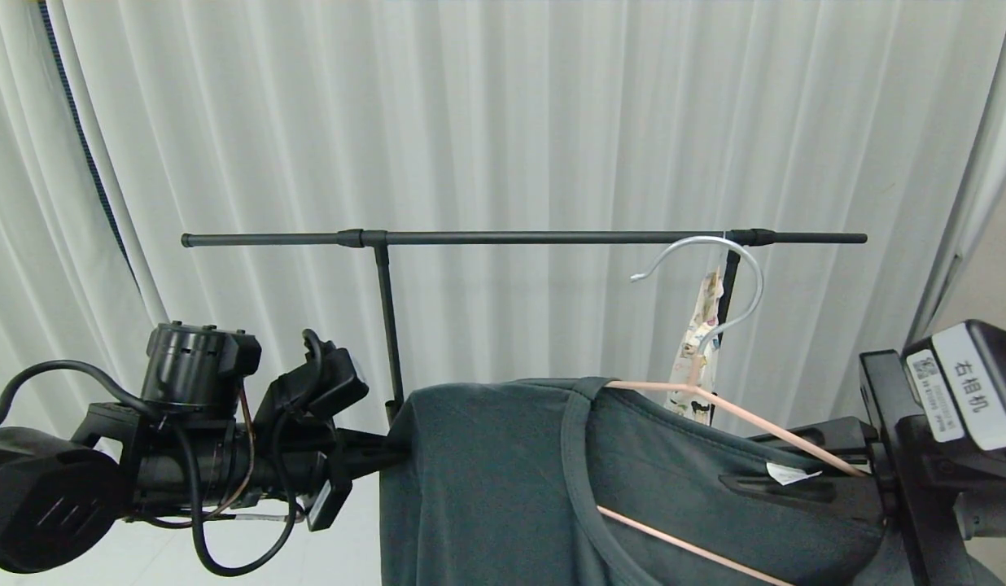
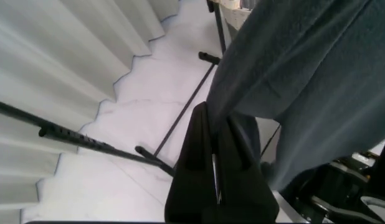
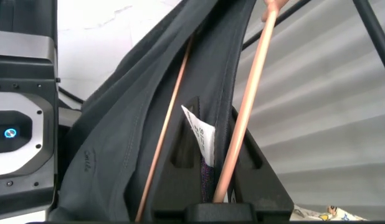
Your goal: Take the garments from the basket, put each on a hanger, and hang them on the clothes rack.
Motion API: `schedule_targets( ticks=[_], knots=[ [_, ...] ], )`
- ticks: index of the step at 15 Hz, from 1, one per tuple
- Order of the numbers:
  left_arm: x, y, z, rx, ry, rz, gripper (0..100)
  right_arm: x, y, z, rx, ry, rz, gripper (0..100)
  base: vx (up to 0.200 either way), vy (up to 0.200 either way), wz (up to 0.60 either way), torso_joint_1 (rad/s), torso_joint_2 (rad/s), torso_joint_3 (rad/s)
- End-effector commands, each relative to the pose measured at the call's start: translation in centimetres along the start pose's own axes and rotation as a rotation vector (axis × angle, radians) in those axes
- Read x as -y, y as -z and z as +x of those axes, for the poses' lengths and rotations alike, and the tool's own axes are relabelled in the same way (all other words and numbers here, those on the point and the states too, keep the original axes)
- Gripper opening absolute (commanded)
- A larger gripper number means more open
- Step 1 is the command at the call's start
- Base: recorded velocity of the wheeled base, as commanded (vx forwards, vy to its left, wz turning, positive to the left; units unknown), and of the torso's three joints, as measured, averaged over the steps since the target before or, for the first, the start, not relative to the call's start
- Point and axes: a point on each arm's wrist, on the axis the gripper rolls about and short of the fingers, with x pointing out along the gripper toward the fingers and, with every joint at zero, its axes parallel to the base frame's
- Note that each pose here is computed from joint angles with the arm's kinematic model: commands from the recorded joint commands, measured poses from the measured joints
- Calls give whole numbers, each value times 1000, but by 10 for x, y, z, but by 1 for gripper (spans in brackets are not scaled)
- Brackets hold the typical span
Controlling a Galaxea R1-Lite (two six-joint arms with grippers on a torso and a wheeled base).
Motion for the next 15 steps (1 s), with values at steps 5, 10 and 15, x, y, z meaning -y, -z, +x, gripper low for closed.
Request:
schedule_targets(
  ticks=[5, 10, 15],
  knots=[
    [-19, 6, -21, 24, -125, -32, 0, -5, 8, -1, -28, -9, 14, 0, 0, 0, 0, 0, 0, 0],
    [-7, 14, -45, 38, -184, -38, 0, 2, 16, -2, -57, 32, 43, 0, 0, 0, 0, 0, 0, 0],
    [19, 1, -35, 62, -84, 43, 100, 6, 14, -2, -52, 92, 65, 0, 0, 0, 0, 0, 0, 0]
  ],
)
